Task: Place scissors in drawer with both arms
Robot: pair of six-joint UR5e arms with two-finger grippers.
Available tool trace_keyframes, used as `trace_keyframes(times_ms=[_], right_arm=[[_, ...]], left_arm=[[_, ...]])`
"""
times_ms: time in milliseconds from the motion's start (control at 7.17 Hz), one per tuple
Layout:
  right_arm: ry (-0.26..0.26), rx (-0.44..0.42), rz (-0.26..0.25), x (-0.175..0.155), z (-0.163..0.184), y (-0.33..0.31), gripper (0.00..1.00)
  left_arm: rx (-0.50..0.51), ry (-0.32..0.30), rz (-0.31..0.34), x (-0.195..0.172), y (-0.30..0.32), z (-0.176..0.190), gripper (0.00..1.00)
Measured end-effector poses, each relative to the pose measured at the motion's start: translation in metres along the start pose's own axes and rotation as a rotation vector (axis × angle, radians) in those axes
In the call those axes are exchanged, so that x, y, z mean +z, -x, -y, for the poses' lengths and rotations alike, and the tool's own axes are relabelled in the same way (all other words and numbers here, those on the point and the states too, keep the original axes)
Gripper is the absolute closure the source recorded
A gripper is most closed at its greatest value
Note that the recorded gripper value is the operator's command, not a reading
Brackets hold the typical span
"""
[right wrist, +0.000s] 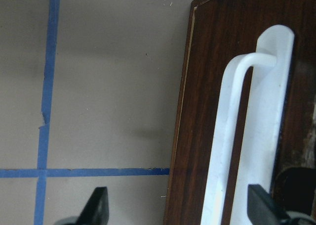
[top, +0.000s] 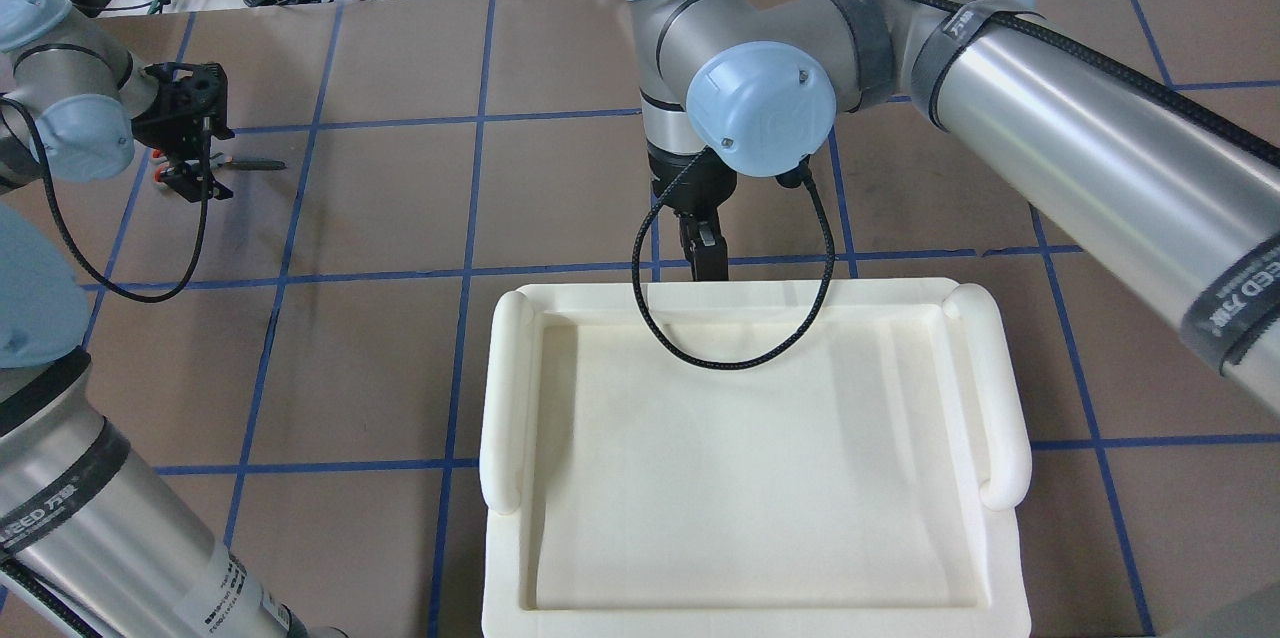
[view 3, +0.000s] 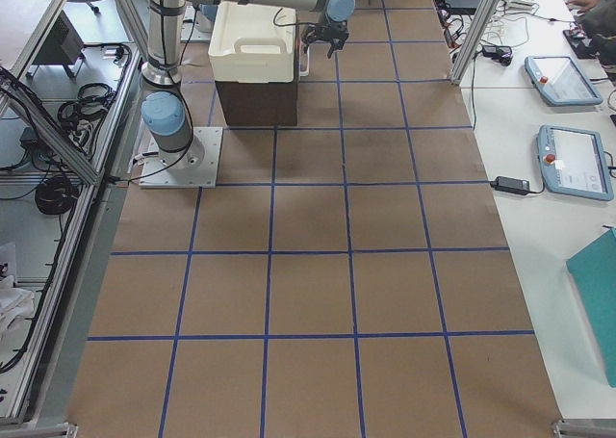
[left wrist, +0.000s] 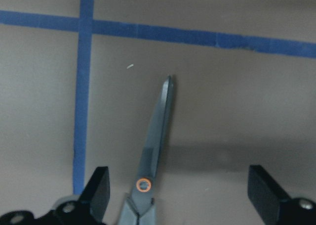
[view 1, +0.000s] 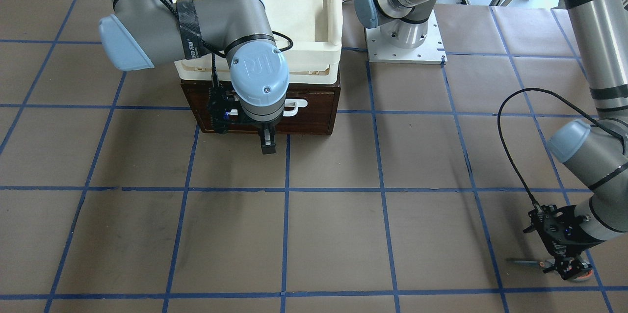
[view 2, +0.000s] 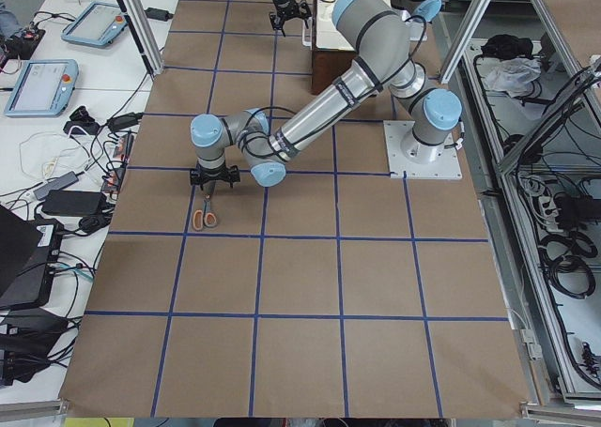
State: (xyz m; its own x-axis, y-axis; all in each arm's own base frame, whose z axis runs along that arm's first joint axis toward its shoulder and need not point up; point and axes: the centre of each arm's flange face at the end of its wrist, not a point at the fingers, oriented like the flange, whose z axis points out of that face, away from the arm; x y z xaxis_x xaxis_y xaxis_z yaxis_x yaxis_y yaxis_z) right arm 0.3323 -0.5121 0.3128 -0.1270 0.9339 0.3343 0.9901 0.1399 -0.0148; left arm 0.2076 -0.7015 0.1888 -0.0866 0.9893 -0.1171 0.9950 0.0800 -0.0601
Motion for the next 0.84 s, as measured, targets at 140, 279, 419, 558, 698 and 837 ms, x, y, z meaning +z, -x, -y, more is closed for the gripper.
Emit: trace_keyframes(times_ms=[140, 279, 419, 558, 698, 837], right_arm=[[-0.003, 0.001, -0.014, 0.003, 0.000, -0.001, 0.00], [-0.006, 0.001, -0.025, 0.006, 0.000, 0.000, 0.00], [-0.008, 0.001, -0.032, 0.008, 0.000, 0.001, 0.00], [-0.009, 0.001, -0.038, 0.011, 0.000, 0.002, 0.00], [-0.010, 0.001, -0.043, 0.014, 0.000, 0.004, 0.00], [-0.011, -0.002, -0.048, 0.016, -0.001, 0.005, 0.00]], left_arm=[[0.085, -0.006, 0.009, 0.008, 0.011, -0.007, 0.00], [0.152, -0.005, 0.010, 0.016, 0.020, -0.012, 0.05], [0.191, 0.005, -0.001, 0.024, 0.025, -0.017, 0.07], [0.208, 0.023, -0.023, 0.030, 0.025, -0.021, 0.08], [0.206, 0.030, -0.048, 0.033, 0.024, -0.023, 0.08], [0.195, 0.028, -0.071, 0.032, 0.022, -0.025, 0.08]])
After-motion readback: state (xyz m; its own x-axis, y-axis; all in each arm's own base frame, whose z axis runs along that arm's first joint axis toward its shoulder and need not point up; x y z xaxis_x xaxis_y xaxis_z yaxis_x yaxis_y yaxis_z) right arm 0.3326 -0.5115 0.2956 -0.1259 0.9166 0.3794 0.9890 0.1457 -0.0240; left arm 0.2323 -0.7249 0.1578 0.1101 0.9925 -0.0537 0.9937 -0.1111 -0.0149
